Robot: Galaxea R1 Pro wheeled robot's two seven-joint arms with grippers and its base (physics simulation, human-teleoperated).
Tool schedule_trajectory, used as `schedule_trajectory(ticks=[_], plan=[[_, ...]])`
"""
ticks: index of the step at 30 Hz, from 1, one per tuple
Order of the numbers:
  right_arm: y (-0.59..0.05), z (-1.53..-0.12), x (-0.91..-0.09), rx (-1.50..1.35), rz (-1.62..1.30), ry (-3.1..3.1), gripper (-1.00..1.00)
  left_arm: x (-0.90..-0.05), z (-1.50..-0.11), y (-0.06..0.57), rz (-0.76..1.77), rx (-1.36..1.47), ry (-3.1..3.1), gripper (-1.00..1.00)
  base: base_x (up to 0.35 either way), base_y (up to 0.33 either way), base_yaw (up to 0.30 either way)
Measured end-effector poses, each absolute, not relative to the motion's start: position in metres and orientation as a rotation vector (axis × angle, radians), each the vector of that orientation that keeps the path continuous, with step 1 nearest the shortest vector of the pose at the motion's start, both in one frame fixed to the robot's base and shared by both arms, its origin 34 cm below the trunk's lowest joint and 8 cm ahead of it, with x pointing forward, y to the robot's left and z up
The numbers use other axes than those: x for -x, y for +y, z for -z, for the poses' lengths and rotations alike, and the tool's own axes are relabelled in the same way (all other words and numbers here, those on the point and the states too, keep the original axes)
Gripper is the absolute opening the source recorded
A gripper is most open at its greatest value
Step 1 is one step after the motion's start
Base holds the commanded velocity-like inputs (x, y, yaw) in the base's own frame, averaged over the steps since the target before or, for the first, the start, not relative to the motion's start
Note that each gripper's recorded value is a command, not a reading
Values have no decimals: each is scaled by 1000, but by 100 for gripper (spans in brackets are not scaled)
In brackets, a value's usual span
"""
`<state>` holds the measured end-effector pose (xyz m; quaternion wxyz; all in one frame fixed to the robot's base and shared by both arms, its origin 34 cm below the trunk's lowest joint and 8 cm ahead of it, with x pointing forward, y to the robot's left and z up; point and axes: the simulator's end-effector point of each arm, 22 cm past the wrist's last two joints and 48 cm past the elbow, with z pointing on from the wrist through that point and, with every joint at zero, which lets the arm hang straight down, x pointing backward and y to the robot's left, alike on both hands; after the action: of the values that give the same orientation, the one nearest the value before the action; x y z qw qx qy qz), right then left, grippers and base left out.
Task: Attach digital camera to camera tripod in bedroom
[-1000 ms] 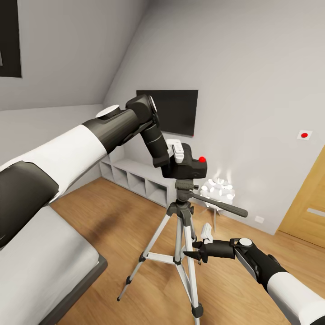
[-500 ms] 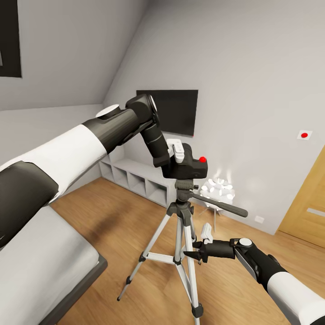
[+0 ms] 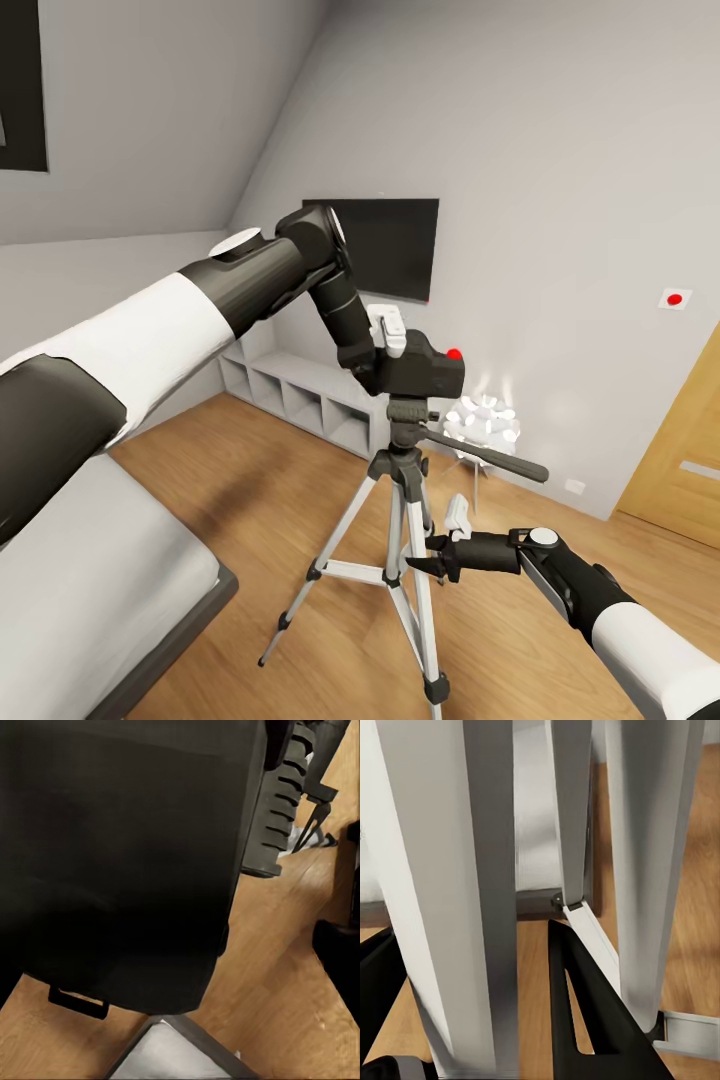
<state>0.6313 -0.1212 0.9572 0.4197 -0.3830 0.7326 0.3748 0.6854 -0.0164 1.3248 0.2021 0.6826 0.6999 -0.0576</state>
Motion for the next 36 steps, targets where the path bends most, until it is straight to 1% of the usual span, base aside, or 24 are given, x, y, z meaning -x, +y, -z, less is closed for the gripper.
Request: schedule_trajectory(ticks=[27,31,36], plan=[[-122,-958,-632,957,-936,1835,-100,-687,-1332,-12,194,-1879,1952,100,0,0,0],[-122,-958,-633,956,-936,1835,-100,-694,-1335,0,202,-1846,1966,100,0,0,0],[-122,-958,-633,956,-936,1835,-100,-707,-1338,30,192,-1788,2003,100,0,0,0]])
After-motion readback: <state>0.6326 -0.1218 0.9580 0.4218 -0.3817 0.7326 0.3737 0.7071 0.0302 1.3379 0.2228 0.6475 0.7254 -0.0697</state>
